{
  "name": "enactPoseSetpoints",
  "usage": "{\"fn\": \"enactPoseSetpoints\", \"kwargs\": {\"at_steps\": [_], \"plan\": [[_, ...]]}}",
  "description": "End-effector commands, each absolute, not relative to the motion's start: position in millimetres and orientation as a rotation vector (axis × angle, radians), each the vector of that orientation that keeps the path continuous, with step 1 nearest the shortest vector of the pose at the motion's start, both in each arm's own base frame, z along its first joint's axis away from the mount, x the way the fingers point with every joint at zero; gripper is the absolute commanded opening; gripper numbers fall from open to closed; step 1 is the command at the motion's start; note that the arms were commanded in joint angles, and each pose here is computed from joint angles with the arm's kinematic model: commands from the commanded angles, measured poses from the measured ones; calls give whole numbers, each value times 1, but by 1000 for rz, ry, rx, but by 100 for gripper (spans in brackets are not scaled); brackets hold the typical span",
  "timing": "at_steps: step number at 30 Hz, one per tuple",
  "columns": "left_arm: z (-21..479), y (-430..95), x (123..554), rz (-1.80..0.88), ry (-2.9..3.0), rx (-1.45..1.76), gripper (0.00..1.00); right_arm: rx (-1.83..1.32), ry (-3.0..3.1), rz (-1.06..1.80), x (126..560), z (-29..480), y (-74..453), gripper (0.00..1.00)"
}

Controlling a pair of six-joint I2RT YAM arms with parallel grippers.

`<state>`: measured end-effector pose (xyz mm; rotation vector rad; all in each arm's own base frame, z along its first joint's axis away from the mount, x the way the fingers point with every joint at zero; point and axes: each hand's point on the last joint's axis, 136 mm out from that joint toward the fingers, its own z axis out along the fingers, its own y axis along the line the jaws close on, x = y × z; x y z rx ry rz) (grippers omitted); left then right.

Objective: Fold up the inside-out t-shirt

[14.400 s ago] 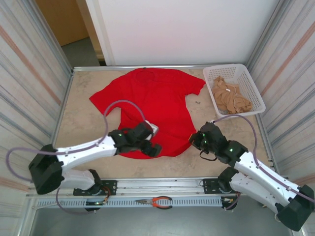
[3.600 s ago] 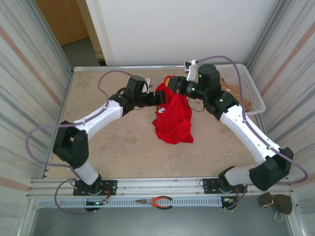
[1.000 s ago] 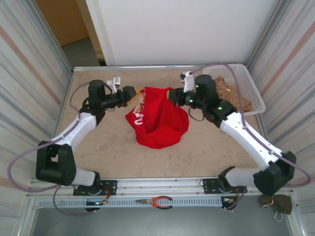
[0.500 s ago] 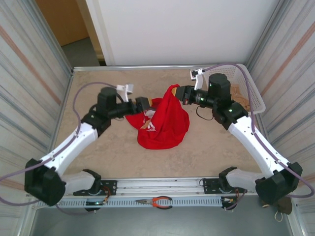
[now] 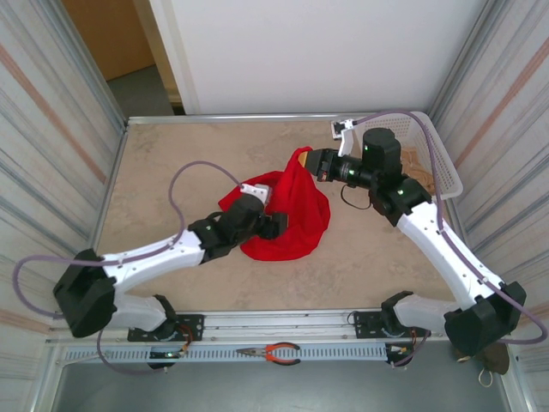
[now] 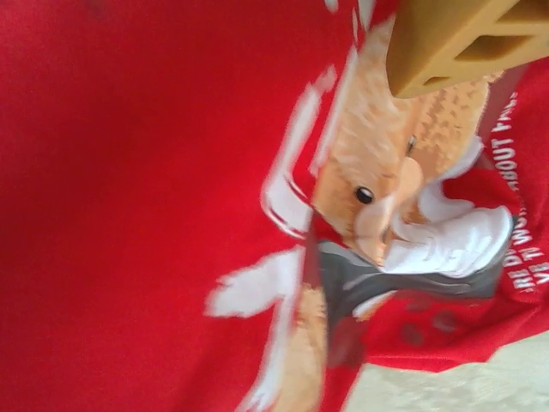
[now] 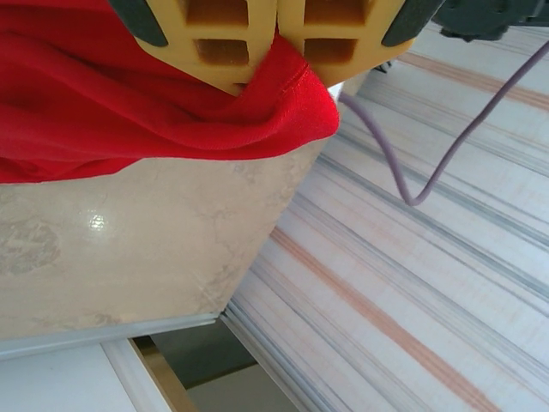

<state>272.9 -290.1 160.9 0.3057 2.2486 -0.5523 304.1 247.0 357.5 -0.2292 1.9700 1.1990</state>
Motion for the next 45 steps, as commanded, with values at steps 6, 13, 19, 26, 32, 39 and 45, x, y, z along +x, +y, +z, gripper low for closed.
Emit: {"fn": "enactPoseSetpoints", "kwargs": {"at_steps": [6,13,19,26,32,39,45], "plan": [[297,-228,381,-689,1997,118,0,-92,1830,1249,367,421,213,0],[478,-183,396,-962,1680,167,0,-115,1608,1396,385,523,204,0],[487,-193,371,-1090,1650,244,0,-164,1569,1424,344,525,215,0],[368,-218,337,-1297,1861,274,0,-34,1761,1370,308,395,212,0],[296,-234,307,-1414,1992,314,0,188,2036,1056,326,265,168,0],[286,-253,303,-1536,2058,304,0,17,2190,827,303,232,172,66],[292,-266,291,-1557,2084,367,0,-391,2105,821,239,252,239,67]]}}
